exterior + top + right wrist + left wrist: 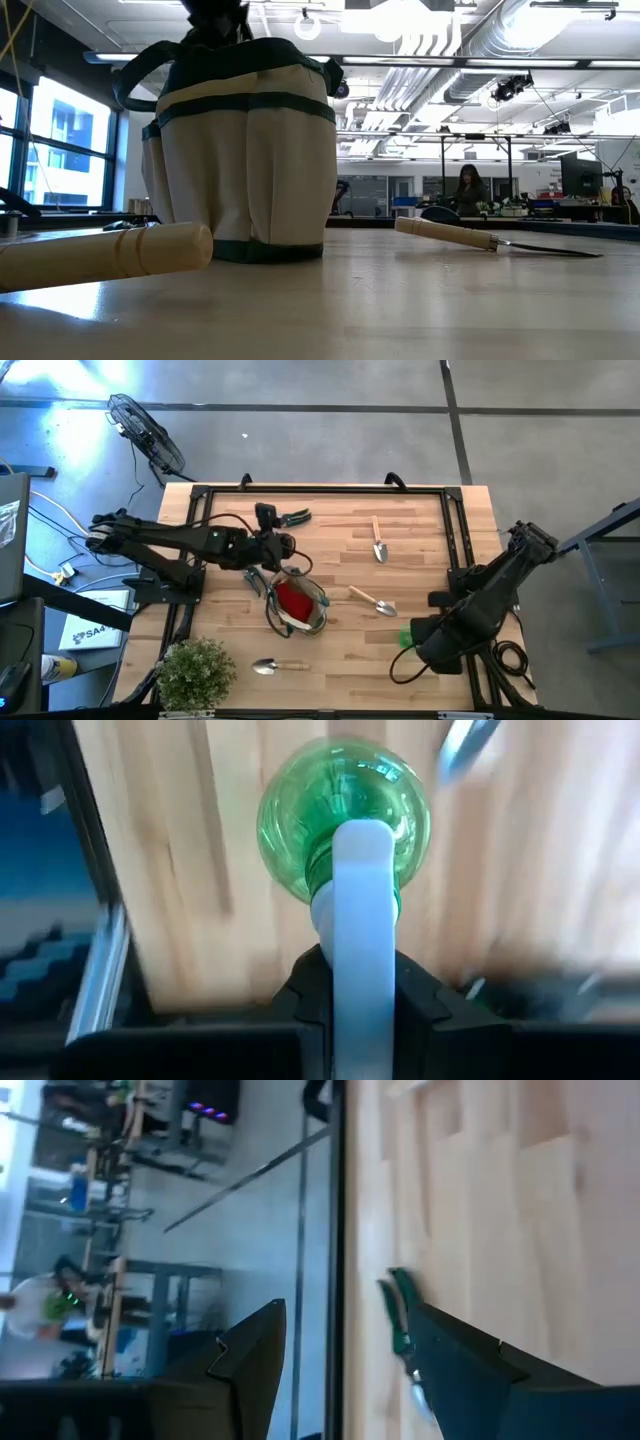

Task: Pick & Place Garden tools in Gardening bag
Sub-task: Put the spray bottle into the gardening bag

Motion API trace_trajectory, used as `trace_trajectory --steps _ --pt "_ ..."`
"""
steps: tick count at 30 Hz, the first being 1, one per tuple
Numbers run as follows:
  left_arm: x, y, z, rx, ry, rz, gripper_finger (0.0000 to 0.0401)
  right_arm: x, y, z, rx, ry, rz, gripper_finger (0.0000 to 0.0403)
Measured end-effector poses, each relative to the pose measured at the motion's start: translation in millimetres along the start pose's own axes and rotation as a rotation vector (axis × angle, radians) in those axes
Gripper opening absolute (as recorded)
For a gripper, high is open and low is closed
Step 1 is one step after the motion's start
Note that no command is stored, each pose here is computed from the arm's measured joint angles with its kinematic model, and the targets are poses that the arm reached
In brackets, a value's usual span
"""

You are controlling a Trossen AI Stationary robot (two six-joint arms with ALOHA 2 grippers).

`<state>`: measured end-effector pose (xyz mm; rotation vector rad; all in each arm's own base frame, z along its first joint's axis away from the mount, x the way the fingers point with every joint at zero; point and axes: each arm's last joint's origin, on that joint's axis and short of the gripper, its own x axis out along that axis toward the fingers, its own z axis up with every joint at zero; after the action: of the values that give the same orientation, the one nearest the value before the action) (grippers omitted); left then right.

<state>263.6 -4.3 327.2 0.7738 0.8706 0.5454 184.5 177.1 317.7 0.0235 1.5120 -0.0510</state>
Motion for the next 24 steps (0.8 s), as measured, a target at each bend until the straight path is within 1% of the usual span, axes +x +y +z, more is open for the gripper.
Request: trace_trajectory --steps 2,4,7,9,10,12,14,15,18,21,23,24 --pt "-4.0 4.9 -0.6 -0.031 -0.018 0.013 0.0203 -15.5 -1.0 5.2 -0.039 -0.134 -0.045 0.0036" --pt "-8.5 8.8 -3.5 -0.058 -0.029 0.004 0.0203 -28.1 -1.8 10.7 -0.076 -0.268 -0.098 0.0036" --pt "-16.4 16.5 -6.1 -0.224 -0.071 -0.012 0.0203 -39.6 -1.4 20.4 -0.149 -0.439 -0.169 0.0036" --pt "-23.4 21.4 -10.2 -0.301 -0.101 -0.060 0.0203 -42.7 -0.4 27.7 -0.195 -0.532 -0.214 0.0036" --pt "-27.7 24.2 -12.9 -0.333 -0.124 -0.105 0.0203 -44.0 -0.1 31.4 -0.218 -0.571 -0.235 0.0036" --pt "-35.1 26.2 -16.7 -0.379 -0.176 -0.239 0.0203 -46.8 0.1 39.3 -0.246 -0.637 -0.258 0.0036" --pt "-43.9 28.4 -18.4 -0.431 -0.255 -0.409 0.0203 -48.7 -0.7 47.3 -0.260 -0.684 -0.262 0.0036" --pt "-48.2 28.8 -20.2 -0.437 -0.285 -0.495 0.0203 -49.6 -1.5 50.7 -0.267 -0.702 -0.267 0.0036" --pt "-57.7 29.9 -17.8 -0.454 -0.404 -0.721 0.0203 -50.9 -5.2 57.5 -0.274 -0.725 -0.283 0.0036" --pt "-63.9 28.9 -13.6 -0.498 -0.483 -0.945 0.0203 -51.4 -10.8 64.0 -0.272 -0.731 -0.289 0.0036" --pt "-66.2 28.1 -12.3 -0.506 -0.504 -1.036 0.0203 -51.8 -14.7 69.1 -0.274 -0.737 -0.288 0.0036" --pt "-66.0 26.9 -12.1 -0.509 -0.497 -1.058 0.0203 -52.2 -16.4 72.0 -0.277 -0.742 -0.280 0.0036"
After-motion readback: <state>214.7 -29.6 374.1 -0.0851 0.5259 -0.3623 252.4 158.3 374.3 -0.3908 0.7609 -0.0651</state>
